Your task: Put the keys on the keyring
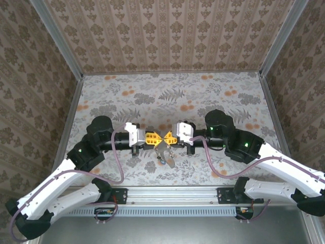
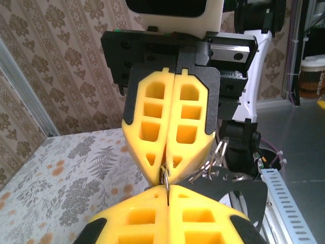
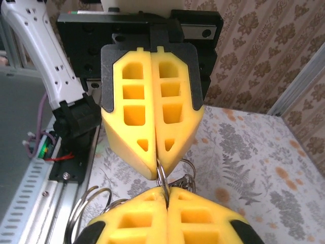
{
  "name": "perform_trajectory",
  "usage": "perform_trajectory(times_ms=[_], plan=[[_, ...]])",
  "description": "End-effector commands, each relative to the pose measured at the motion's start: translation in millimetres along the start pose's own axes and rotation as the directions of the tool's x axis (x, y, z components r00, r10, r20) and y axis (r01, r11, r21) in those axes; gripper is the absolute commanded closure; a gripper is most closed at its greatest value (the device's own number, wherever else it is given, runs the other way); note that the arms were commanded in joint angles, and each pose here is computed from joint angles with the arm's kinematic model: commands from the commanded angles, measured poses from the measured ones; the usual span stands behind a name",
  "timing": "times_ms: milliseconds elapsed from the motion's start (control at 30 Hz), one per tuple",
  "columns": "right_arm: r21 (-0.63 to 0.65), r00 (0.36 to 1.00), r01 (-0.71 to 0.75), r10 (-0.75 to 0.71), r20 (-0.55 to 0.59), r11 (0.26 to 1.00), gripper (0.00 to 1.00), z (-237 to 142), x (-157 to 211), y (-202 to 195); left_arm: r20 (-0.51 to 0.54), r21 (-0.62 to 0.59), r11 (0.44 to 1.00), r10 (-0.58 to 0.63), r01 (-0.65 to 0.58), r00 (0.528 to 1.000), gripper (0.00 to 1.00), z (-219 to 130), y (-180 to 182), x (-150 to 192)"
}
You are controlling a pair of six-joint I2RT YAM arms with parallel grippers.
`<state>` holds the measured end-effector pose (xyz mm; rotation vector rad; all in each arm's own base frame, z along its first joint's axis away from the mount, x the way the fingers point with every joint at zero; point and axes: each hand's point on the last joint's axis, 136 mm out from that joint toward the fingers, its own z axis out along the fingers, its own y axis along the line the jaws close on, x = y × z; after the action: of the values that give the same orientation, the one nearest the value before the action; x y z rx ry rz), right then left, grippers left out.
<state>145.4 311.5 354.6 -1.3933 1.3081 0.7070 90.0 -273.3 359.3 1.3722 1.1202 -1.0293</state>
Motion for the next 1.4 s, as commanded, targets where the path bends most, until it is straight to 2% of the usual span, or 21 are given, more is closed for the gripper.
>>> perform_trajectory(times_ms=[0,100,233,433,600,633,667,800,867,1033,1367], plan=[[0.005,0.999,0.011,-0.012,0.035,1.000,1.00,0,-7,-2,0.114,0.023,0.999,0.037,-0.040,0.993,1.00,-3,-5,-28],[0.073,0.999,0.019,-0.022,0.034,0.997,1.00,-6,-9,-12,-0.014,-0.102,0.994,0.029,-0.031,0.999,1.00,-3,17,-10],[0.182,0.999,0.027,-0.022,-0.030,0.983,1.00,-6,-2,-34,-0.173,-0.215,0.974,0.034,-0.072,0.984,0.97,-4,38,9],[0.181,0.998,0.033,-0.023,-0.059,0.983,1.00,3,0,-36,-0.308,-0.236,0.962,0.059,-0.136,0.950,0.86,2,48,24],[0.182,0.995,0.045,-0.028,-0.093,0.982,1.00,7,3,-38,-0.331,-0.212,0.966,0.071,-0.148,0.941,0.82,9,47,27],[0.182,0.995,0.047,-0.029,-0.099,0.982,1.00,8,4,-38,-0.328,-0.202,0.968,0.075,-0.148,0.942,0.93,10,46,26],[0.182,0.994,0.050,-0.031,-0.104,0.982,1.00,9,5,-38,-0.329,-0.188,0.971,0.077,-0.145,0.941,1.00,11,44,26],[0.159,0.996,0.056,-0.044,-0.074,0.986,1.00,6,2,-30,-0.288,-0.162,0.978,0.084,-0.135,0.954,1.00,14,37,21],[0.133,0.998,0.052,-0.048,-0.036,0.990,0.99,3,-2,-23,-0.226,-0.137,0.983,0.089,-0.122,0.970,1.00,12,30,11],[0.030,0.999,0.049,-0.049,0.001,0.998,0.83,3,-5,-4,-0.039,-0.065,0.994,0.089,-0.091,0.995,1.00,3,11,-17],[-0.014,0.999,0.044,-0.043,0.027,0.999,0.90,3,-10,4,0.127,-0.007,0.997,0.081,-0.081,0.989,1.00,-10,-1,-40]])
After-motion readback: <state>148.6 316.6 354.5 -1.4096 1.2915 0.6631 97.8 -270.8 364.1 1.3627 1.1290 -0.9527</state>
